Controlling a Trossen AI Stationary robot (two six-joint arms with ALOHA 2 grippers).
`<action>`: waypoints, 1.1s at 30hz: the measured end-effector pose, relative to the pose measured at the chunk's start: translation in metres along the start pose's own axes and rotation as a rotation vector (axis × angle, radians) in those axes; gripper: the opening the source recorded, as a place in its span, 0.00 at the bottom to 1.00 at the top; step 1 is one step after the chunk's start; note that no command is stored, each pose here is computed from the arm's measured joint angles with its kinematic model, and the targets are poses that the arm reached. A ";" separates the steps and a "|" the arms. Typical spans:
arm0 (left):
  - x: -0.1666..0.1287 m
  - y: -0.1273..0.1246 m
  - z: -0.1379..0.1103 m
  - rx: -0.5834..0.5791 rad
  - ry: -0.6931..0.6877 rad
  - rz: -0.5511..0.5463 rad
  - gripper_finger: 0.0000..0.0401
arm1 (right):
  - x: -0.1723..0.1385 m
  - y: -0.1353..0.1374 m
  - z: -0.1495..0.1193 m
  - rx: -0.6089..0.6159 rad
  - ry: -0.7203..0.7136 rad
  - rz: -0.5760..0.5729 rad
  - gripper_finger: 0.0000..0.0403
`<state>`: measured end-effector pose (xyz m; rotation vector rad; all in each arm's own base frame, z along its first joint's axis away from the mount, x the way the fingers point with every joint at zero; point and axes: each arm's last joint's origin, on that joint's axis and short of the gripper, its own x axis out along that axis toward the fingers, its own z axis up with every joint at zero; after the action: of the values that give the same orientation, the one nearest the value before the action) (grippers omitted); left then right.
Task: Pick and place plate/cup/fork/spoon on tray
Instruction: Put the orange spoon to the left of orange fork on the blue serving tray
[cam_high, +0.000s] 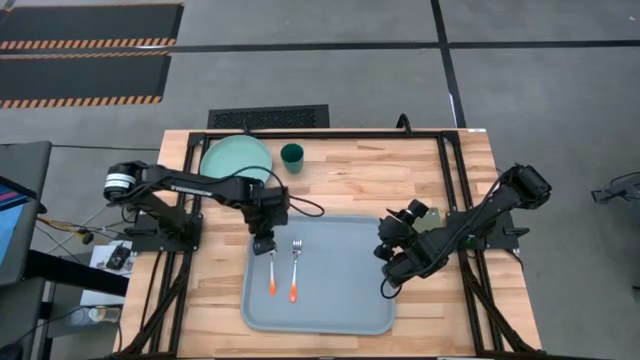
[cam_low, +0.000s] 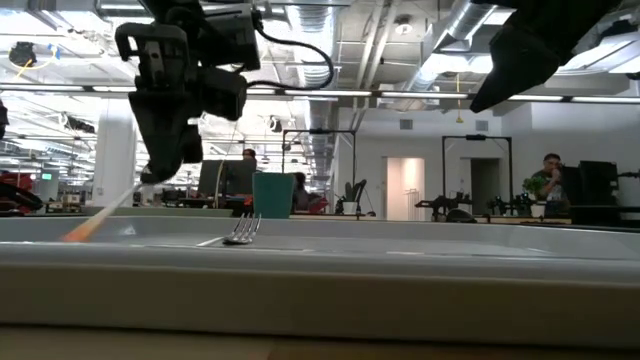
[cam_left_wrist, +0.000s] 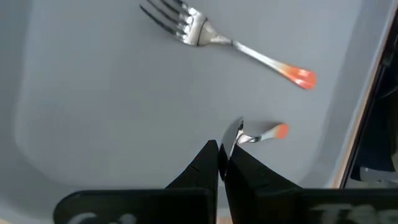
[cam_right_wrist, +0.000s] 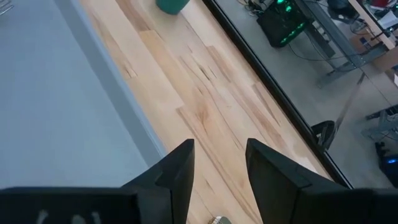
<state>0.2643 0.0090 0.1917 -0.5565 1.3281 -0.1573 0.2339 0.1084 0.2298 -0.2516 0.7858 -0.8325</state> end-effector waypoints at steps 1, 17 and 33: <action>0.002 0.001 0.000 -0.005 0.008 -0.004 0.00 | 0.000 0.000 0.000 0.000 0.000 0.000 0.42; 0.012 0.004 0.016 0.008 0.004 0.021 0.00 | 0.000 0.000 0.000 -0.001 0.008 0.004 0.39; 0.015 0.006 0.017 0.038 0.005 0.048 0.00 | 0.000 0.000 0.000 0.003 0.007 0.006 0.39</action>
<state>0.2827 0.0128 0.1783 -0.4919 1.3393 -0.1449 0.2340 0.1086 0.2295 -0.2434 0.7913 -0.8293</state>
